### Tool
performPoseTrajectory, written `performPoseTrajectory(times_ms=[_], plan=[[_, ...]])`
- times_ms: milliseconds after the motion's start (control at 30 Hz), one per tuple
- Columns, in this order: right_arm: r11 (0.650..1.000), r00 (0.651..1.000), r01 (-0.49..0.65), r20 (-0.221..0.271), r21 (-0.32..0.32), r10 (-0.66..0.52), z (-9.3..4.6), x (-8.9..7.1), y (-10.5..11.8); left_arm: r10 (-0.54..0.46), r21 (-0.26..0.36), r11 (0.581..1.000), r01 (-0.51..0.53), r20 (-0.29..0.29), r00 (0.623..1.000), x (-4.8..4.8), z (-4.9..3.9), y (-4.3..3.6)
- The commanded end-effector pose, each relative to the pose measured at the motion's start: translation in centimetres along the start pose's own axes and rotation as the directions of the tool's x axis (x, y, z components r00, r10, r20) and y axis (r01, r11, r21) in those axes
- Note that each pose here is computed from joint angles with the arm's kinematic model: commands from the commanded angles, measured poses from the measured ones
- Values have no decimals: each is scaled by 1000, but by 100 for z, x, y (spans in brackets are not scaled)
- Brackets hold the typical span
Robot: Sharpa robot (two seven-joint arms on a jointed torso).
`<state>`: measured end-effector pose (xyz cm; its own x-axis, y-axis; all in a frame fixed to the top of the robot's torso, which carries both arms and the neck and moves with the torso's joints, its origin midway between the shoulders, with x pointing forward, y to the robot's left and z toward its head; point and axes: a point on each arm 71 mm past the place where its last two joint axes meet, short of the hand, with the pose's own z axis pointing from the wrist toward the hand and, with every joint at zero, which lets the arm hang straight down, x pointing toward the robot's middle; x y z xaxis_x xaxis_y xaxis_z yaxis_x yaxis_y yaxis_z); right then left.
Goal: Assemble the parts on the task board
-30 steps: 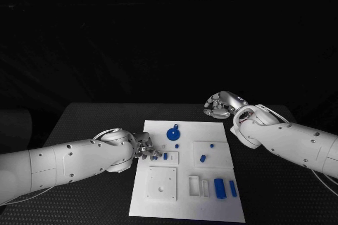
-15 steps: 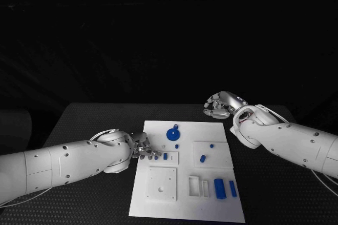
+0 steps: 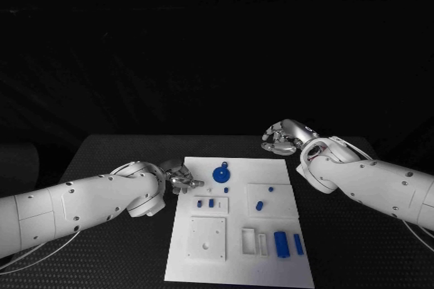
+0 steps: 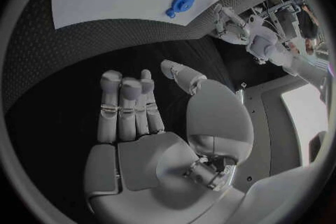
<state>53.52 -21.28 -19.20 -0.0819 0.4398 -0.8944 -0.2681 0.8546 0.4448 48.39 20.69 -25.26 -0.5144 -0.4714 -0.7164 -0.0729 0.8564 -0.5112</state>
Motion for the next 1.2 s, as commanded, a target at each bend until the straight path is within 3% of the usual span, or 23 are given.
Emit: performPoseTrajectory(times_ms=[33,367,800,1000,1200], plan=[[998,998,-37,-55,-59,34,-37,40,63,-144,85,986,142,22,989,-50,-7,-56],[992,989,-33,-150,-124,14,-299,176,72,-397,252,892,375,41,917,-179,-16,-70],[977,970,-64,-245,-205,12,-631,336,96,-557,369,772,517,2,830,-262,-28,-74],[970,960,-20,-276,-241,-48,-751,400,99,-570,385,757,528,-5,821,-274,-30,-62],[968,956,4,-284,-252,-78,-827,434,74,-552,382,769,513,-7,833,-271,-39,-21]])
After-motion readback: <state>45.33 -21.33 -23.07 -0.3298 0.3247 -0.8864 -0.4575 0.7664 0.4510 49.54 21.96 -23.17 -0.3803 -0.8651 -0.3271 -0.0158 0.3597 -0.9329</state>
